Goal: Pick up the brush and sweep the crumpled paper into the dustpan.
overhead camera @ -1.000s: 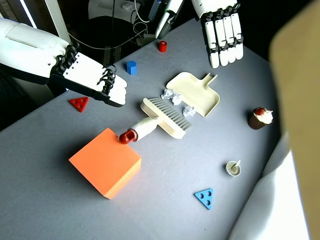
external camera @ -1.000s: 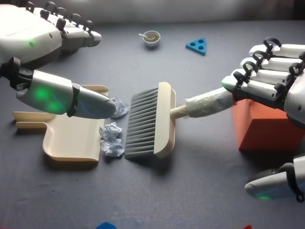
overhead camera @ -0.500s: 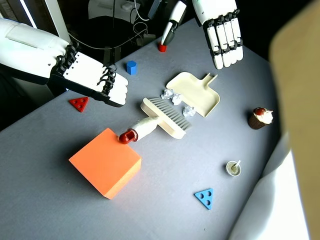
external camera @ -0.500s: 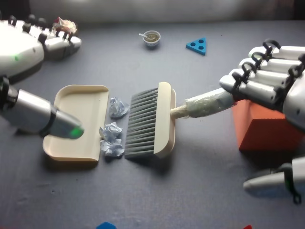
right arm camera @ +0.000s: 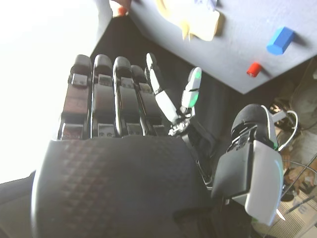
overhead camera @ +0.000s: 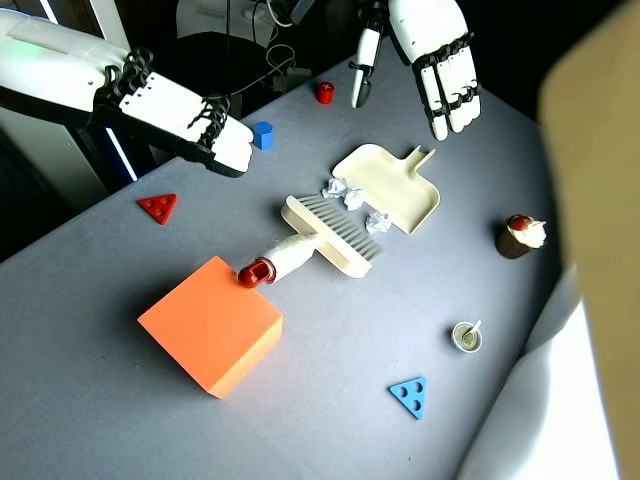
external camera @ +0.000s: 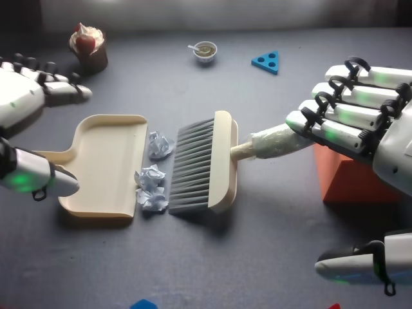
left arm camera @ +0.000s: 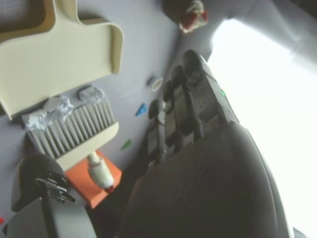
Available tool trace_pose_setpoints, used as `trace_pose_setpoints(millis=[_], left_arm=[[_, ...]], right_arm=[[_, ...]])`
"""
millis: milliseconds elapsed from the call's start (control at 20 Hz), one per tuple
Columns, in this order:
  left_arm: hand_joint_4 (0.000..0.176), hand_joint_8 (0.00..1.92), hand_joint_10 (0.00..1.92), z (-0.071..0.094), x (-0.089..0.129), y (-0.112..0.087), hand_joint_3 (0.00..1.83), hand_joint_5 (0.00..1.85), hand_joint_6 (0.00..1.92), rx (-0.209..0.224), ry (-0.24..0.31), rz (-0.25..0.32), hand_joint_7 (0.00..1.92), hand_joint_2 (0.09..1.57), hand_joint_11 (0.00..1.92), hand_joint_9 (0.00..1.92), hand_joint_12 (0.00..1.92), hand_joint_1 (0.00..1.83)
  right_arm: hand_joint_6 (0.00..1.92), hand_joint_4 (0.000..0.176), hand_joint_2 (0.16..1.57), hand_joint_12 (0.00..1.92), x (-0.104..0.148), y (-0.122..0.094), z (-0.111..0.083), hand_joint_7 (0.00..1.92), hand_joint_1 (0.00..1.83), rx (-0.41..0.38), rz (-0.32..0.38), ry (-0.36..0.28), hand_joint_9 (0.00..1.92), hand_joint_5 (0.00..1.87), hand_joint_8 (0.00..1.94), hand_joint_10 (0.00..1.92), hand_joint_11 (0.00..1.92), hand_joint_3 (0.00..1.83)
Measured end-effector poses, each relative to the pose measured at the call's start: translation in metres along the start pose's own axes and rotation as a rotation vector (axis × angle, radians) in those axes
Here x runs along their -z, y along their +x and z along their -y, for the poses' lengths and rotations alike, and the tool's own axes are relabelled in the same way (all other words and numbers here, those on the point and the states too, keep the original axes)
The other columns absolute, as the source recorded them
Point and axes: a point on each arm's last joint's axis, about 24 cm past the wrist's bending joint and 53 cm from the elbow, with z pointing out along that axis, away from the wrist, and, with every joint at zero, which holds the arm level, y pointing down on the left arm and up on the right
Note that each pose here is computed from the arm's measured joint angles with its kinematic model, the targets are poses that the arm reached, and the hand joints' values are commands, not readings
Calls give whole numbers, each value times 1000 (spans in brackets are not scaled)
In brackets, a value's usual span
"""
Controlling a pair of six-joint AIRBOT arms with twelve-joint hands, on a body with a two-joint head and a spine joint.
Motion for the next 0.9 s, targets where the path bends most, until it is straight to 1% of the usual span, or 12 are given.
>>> trace_pose_setpoints(millis=[50, 100, 150, 250, 350, 450, 600, 700, 800, 850, 900], left_arm=[[167, 2, 0, 0, -3, 3, 8, 439, 18, 2, 3, -5, 258, 936, 259, 217, 63, 714], [174, 4, 2, 0, -7, 5, 9, 446, 18, 1, 11, -7, 263, 942, 253, 221, 62, 707], [176, 2, 2, -3, -11, 8, 6, 482, 10, 12, 14, -4, 280, 960, 240, 233, 62, 696], [176, 9, 2, -8, -13, 15, 4, 521, 17, 27, 5, -6, 302, 965, 221, 234, 57, 716], [176, 10, 4, -13, -12, 19, 2, 533, 16, 24, -8, 0, 315, 964, 216, 240, 57, 708], [176, 9, 4, -22, -12, 23, 6, 519, 7, 28, -29, -2, 323, 975, 214, 243, 59, 670], [174, 0, 0, -36, -13, 22, 5, 524, 6, 23, -56, 23, 283, 980, 201, 222, 57, 676], [176, 0, 0, -41, -14, 26, 2, 526, 5, 41, -69, 30, 243, 975, 212, 200, 64, 665], [174, 5, 2, -45, -14, 33, 0, 538, 8, 58, -78, 38, 251, 966, 209, 198, 65, 683], [176, 5, 0, -46, -13, 35, 0, 531, 4, 66, -81, 39, 253, 963, 199, 194, 62, 674], [176, 9, 4, -50, -13, 37, 0, 539, 7, 65, -87, 41, 264, 962, 204, 202, 64, 671]], right_arm=[[1, 0, 909, 12, 0, 1, 1, 215, 0, 1, -4, 1, 200, 180, 4, 2, 144, 2], [0, 0, 908, 8, 0, 2, 1, 215, 0, 1, -9, 1, 198, 179, 3, 1, 137, 2], [0, 0, 907, 7, 0, 3, 1, 207, 0, 3, -13, -1, 192, 179, 0, 0, 134, 1], [2, 0, 906, 20, 0, 4, 0, 227, 0, 8, -14, -4, 214, 181, 8, 9, 167, 0], [3, 0, 909, 12, 0, 4, 0, 210, 0, 10, -16, -6, 195, 167, 1, 0, 151, 1], [6, 0, 905, 17, 0, 4, 0, 212, 0, 11, -17, -7, 203, 175, 1, 4, 166, 0], [6, 0, 923, 22, 0, 5, -1, 206, 0, 13, -19, -9, 206, 180, 0, 4, 181, 7], [0, 0, 928, 11, 0, 5, -1, 173, 0, 15, -19, -10, 176, 144, 0, 2, 158, 7], [0, 0, 936, 1, 0, 5, -1, 155, 0, 16, -18, -10, 154, 120, 0, 0, 126, 9], [8, 0, 938, 9, 0, 5, -1, 171, 0, 16, -19, -10, 171, 140, 7, 8, 144, 8], [11, 0, 939, 18, 0, 5, -1, 185, 0, 17, -19, -11, 189, 149, 11, 13, 166, 7]])
